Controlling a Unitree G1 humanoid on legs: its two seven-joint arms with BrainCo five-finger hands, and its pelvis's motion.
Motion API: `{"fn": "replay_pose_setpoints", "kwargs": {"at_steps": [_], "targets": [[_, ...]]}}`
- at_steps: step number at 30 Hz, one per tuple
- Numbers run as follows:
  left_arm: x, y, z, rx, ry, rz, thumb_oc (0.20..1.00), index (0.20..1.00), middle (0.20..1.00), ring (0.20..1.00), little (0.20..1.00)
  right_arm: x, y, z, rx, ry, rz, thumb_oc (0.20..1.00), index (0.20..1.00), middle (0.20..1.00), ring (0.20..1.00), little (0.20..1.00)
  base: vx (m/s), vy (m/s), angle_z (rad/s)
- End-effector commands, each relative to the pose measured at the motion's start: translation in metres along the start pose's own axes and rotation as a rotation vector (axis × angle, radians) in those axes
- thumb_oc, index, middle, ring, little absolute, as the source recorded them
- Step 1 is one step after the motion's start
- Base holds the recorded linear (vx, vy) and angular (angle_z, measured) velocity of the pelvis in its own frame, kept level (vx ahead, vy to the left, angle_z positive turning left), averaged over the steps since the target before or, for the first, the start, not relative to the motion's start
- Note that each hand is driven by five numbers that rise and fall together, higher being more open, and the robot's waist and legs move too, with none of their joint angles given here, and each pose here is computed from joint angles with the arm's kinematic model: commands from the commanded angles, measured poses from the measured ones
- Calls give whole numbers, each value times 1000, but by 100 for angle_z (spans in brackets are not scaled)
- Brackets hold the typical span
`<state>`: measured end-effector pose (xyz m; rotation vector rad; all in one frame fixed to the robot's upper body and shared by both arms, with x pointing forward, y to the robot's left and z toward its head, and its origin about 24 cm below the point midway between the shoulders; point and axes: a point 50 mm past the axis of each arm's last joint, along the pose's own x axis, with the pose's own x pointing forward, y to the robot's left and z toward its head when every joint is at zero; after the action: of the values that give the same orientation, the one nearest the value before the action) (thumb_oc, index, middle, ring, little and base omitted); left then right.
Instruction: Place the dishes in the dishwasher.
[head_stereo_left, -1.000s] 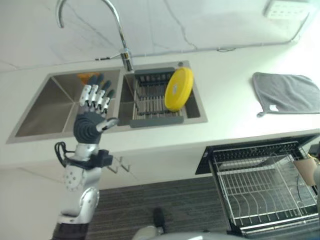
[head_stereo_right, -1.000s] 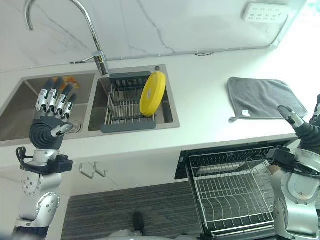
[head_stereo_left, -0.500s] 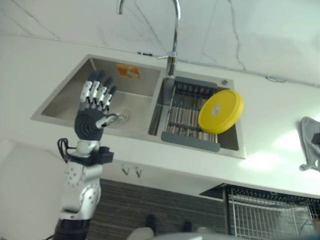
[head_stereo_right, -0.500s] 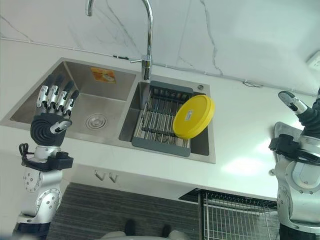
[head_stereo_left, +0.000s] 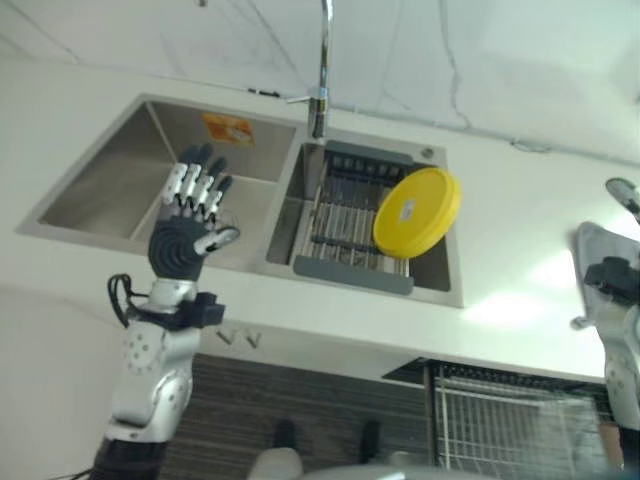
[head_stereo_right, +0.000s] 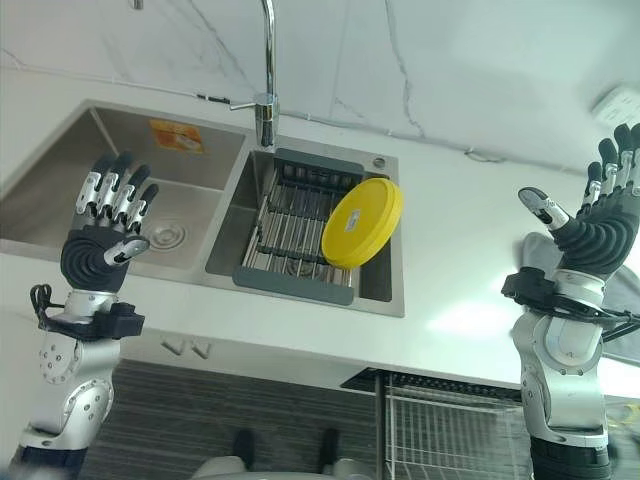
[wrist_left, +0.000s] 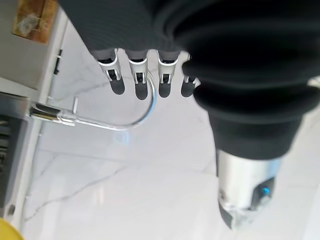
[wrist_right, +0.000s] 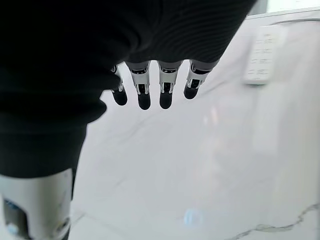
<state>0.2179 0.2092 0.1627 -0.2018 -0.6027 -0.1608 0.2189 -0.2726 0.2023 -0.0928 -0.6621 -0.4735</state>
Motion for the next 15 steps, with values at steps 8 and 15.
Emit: {"fn": "replay_pose_setpoints", "kwargs": {"at_steps": [8, 15], "targets": [[19, -5, 19, 170, -125, -52, 1000, 1000, 1000, 1000, 1000, 2, 28, -8, 95, 98, 196, 1000, 1000, 1000, 1000, 1000, 1, -55, -1], [26, -7, 16, 203, -120, -60, 1000, 1000, 1000, 1000, 1000, 2, 50, -27, 231, 230, 386, 1000, 1000, 1000, 1000, 1000, -24, -53, 2]]}}
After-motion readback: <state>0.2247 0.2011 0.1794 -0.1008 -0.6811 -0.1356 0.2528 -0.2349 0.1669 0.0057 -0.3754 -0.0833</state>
